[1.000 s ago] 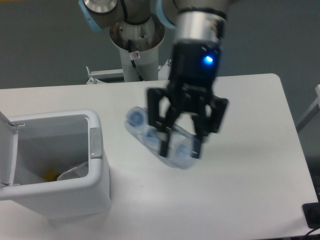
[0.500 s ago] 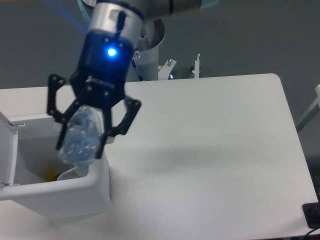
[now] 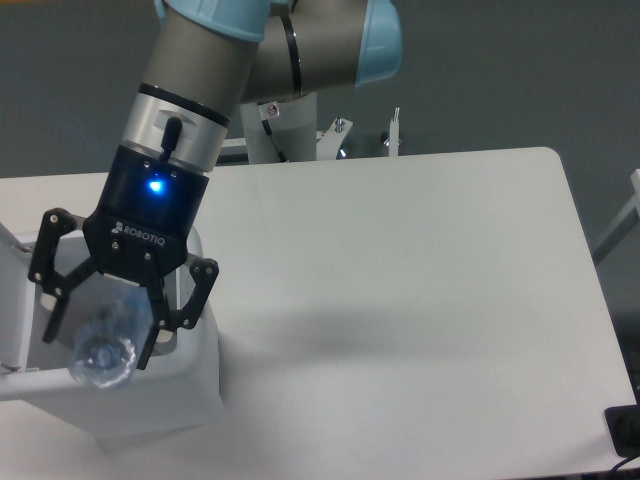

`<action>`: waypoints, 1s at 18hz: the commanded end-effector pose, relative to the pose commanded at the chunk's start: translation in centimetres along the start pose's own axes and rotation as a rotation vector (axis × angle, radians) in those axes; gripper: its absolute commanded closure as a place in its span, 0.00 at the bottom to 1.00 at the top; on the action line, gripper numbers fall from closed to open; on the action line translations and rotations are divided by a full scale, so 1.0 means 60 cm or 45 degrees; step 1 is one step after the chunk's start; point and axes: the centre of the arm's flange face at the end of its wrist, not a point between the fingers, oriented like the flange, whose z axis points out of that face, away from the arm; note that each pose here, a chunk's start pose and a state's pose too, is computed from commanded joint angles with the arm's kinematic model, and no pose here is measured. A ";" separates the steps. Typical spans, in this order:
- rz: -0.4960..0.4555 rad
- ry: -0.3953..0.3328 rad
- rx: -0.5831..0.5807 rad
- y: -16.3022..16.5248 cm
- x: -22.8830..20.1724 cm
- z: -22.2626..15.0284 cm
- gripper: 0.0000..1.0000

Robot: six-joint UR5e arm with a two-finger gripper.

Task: Place the trash in the trash can
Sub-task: 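Release the bottle into the bin and raise the gripper away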

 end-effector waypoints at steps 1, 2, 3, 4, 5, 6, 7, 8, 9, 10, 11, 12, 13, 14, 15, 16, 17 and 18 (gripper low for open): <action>-0.015 -0.044 0.014 -0.007 -0.029 -0.012 0.00; -0.037 -0.075 0.029 -0.013 -0.056 -0.025 0.00; -0.060 -0.121 0.061 -0.028 -0.092 -0.053 0.00; -0.079 -0.157 0.073 -0.032 -0.122 -0.067 0.00; -0.099 -0.209 0.080 -0.034 -0.153 -0.079 0.00; -0.111 -0.266 0.084 -0.033 -0.179 -0.088 0.00; -0.115 -0.336 0.085 -0.033 -0.207 -0.095 0.00; -0.114 -0.412 0.089 -0.036 -0.233 -0.107 0.00; -0.116 -0.503 0.083 -0.033 -0.268 -0.123 0.00; -0.116 -0.578 0.048 -0.025 -0.304 -0.137 0.00; -0.095 -0.615 -0.001 -0.017 -0.335 -0.154 0.00; -0.013 -0.644 -0.113 -0.006 -0.371 -0.175 0.00; 0.093 -0.667 -0.218 -0.001 -0.390 -0.209 0.00; 0.171 -0.687 -0.307 0.006 -0.407 -0.238 0.00; 0.294 -0.705 -0.449 0.022 -0.441 -0.275 0.00; 0.429 -0.692 -0.603 0.037 -0.453 -0.303 0.00; 0.511 -0.670 -0.735 0.054 -0.463 -0.323 0.00; 0.534 -0.675 -0.800 0.062 -0.476 -0.342 0.00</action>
